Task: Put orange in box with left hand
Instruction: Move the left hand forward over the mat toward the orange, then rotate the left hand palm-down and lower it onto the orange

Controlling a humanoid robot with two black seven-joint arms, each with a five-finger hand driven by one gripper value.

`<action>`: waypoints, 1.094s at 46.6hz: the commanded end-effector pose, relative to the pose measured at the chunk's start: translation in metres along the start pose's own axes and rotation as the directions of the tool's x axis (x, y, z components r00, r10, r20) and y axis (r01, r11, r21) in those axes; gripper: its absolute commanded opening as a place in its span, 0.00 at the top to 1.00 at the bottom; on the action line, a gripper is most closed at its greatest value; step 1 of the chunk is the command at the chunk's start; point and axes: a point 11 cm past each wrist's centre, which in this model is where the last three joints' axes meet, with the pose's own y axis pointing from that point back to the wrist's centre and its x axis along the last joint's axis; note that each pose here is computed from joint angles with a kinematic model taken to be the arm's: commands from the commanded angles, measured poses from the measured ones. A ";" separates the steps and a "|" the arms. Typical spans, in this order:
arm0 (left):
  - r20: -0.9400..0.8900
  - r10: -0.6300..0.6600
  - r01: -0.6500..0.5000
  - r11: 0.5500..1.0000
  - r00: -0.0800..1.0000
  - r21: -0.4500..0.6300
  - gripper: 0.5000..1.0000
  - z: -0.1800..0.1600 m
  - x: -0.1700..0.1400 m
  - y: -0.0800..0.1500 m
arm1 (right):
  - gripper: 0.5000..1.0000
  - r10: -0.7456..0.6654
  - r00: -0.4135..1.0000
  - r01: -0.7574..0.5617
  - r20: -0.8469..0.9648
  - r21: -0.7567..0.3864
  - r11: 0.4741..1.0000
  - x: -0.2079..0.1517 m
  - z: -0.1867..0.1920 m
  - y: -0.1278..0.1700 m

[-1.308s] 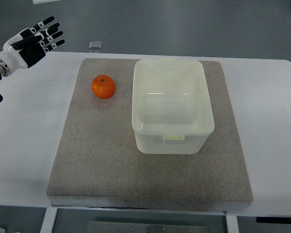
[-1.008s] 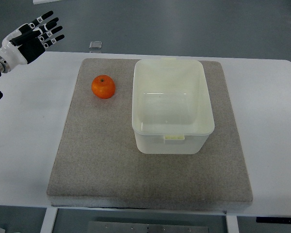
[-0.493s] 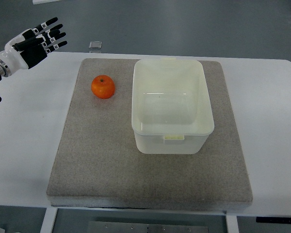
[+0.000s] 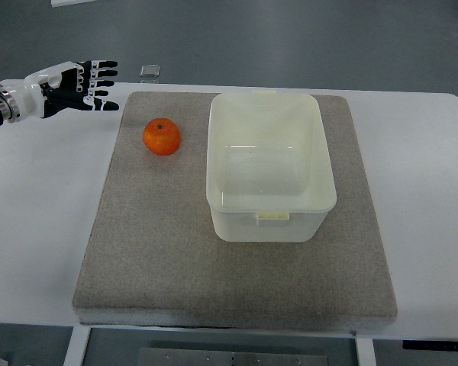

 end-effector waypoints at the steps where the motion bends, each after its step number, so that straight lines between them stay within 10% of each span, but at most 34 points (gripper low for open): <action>1: 0.092 -0.023 0.020 0.999 0.995 0.028 0.02 0.000 -0.003 0.002 | 0.14 0.000 1.000 0.000 0.000 0.000 1.000 0.000 0.000 0.000; 32: 0.646 -0.123 0.017 0.986 0.754 0.167 0.02 0.028 -0.013 0.001 | 0.14 0.000 1.000 0.000 0.000 0.000 1.000 0.000 0.000 0.000; 51: 0.754 -0.195 0.109 0.981 0.627 0.163 0.02 0.051 -0.073 -0.055 | 0.14 0.000 1.000 0.000 0.000 0.000 1.000 0.000 0.000 0.000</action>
